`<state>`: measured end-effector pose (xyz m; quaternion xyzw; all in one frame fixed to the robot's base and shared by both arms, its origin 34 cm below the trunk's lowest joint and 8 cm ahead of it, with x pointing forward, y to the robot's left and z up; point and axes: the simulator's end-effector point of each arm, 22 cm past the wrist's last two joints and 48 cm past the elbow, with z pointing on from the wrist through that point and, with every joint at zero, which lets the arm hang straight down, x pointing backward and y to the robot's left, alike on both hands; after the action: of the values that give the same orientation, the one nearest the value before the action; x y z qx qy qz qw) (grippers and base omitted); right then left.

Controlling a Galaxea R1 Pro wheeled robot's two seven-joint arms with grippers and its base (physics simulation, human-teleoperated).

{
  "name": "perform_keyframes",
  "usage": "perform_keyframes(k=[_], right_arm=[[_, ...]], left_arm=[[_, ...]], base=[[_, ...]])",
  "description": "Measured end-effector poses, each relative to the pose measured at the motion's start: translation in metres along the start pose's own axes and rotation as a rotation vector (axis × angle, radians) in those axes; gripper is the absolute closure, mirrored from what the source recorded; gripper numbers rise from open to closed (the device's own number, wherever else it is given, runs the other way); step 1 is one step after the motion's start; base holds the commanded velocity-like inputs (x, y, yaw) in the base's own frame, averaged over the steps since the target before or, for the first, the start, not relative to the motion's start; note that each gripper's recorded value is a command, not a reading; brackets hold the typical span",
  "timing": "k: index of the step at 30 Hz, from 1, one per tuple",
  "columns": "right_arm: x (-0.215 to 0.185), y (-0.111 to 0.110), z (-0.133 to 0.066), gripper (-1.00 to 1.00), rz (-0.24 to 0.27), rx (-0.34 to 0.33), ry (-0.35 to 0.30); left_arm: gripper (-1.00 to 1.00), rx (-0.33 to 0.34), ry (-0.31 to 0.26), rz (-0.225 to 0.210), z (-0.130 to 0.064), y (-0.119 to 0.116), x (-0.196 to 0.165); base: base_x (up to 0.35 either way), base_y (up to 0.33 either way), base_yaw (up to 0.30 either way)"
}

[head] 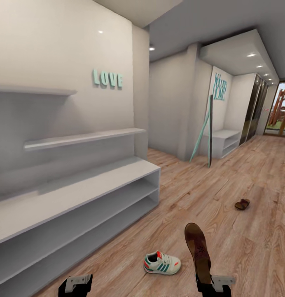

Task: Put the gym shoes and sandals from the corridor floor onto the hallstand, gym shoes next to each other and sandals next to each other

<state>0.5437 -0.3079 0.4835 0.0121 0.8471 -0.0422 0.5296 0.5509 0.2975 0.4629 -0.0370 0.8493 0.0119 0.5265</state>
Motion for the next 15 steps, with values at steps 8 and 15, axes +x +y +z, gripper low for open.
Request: perform_keyframes(k=[8,15], right_arm=[[0.0001,0.0003,0.0000,1.00,0.000,0.000,0.000],[0.0001,0.0006,0.0000,1.00,0.001,-0.001,0.000]], left_arm=[[-1.00,0.000,0.000,0.000,0.0000,0.0000,0.0000],[-1.00,0.000,0.000,0.000,0.0000,0.0000,0.0000]], base=[[0.000,0.000,-0.270],[0.000,0.000,-0.268]])
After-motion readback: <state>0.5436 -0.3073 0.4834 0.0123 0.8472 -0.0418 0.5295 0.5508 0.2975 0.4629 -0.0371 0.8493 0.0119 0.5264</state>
